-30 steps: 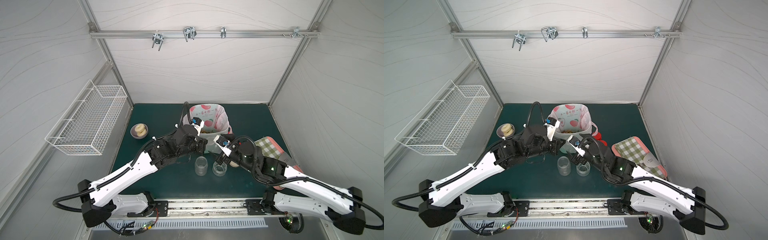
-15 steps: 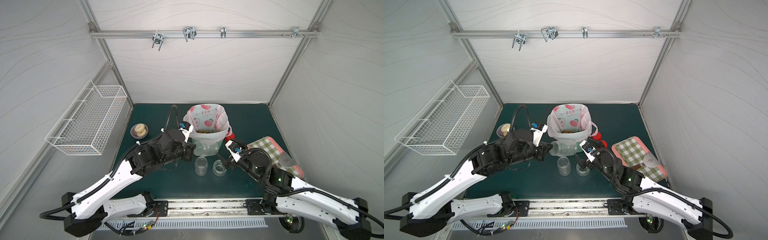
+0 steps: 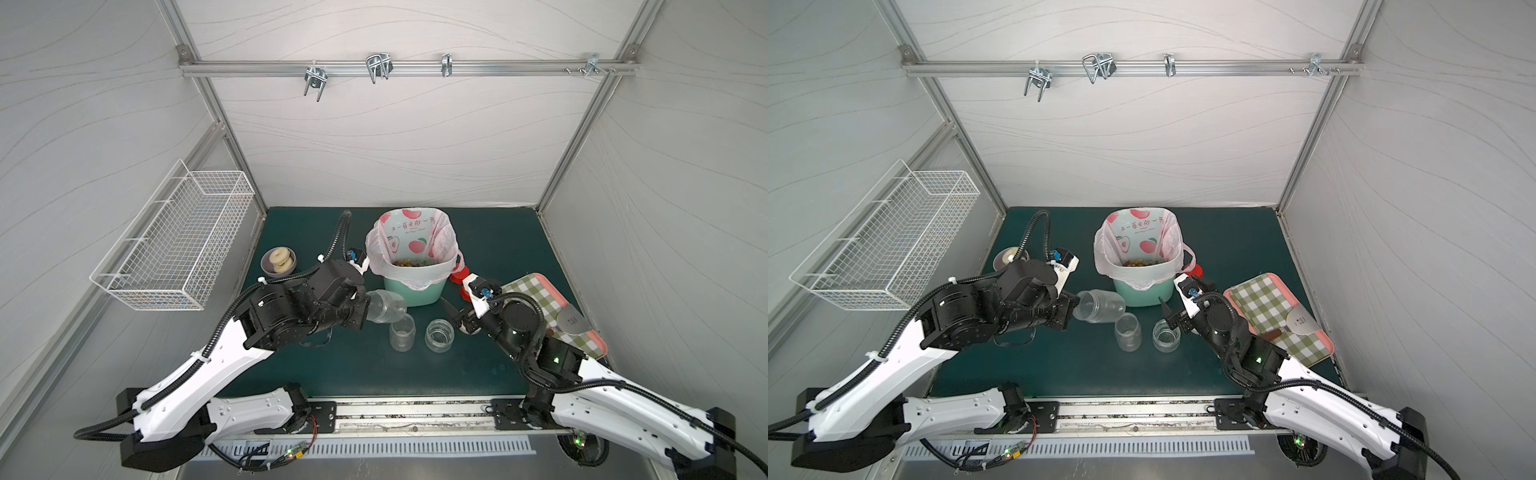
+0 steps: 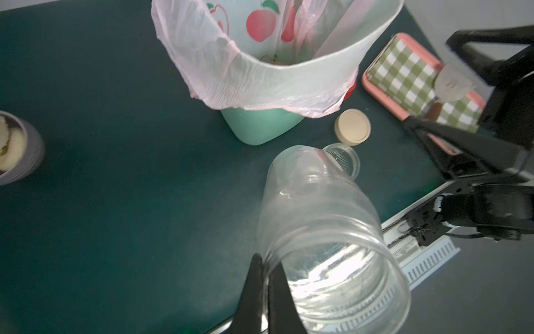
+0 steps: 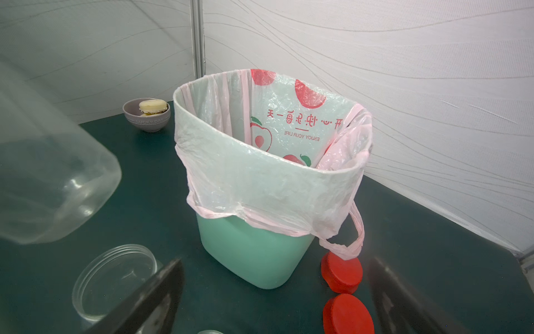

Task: Empty moldy peanuts from jars
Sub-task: Place the jar at the center of the board.

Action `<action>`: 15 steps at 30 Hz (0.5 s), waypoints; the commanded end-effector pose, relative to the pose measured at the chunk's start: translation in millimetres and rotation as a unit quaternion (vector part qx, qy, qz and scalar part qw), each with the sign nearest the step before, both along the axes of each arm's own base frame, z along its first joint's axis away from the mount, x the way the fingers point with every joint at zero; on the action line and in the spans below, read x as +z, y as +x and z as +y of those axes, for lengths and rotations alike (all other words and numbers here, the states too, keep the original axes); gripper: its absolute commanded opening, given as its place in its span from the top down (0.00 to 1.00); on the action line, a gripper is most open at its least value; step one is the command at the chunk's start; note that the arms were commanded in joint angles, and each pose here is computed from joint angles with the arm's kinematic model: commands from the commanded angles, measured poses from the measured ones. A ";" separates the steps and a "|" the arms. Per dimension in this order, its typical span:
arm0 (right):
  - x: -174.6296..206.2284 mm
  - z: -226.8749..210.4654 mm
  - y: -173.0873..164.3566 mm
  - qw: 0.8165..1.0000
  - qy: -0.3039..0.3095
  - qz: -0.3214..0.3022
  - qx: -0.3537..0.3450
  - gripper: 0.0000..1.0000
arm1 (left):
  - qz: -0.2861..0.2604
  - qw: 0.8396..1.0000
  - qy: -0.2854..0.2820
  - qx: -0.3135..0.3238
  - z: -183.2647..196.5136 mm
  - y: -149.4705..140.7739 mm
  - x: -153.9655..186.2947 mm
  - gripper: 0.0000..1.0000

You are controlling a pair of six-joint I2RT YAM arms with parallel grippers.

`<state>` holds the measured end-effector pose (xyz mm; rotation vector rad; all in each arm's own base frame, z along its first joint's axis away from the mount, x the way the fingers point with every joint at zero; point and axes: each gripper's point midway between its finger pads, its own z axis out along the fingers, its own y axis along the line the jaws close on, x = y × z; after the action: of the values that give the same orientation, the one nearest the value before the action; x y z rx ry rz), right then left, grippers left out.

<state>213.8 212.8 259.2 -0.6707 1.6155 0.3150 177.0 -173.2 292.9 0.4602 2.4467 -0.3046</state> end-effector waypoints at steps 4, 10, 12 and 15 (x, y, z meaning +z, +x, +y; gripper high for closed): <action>10.3 -5.9 1.3 0.999 0.041 -0.010 -0.010 0.01 | 0.026 0.997 0.076 0.013 15.9 -0.4 -25.2 1.00; 9.4 -9.7 3.5 0.999 0.043 -0.010 -0.017 0.01 | 0.058 0.993 0.106 -0.003 7.8 2.8 -45.8 1.00; 8.4 -9.6 3.9 0.999 0.042 -0.008 -0.018 0.01 | 0.071 0.990 0.123 -0.001 7.9 5.5 -52.9 1.00; 7.6 -11.2 4.9 0.999 0.041 -0.007 -0.021 0.01 | 0.084 0.986 0.143 0.003 10.4 9.3 -62.3 1.00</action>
<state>217.0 204.3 258.5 -0.6223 1.6128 0.3193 185.1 -168.7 234.4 0.5535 2.6448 -0.0320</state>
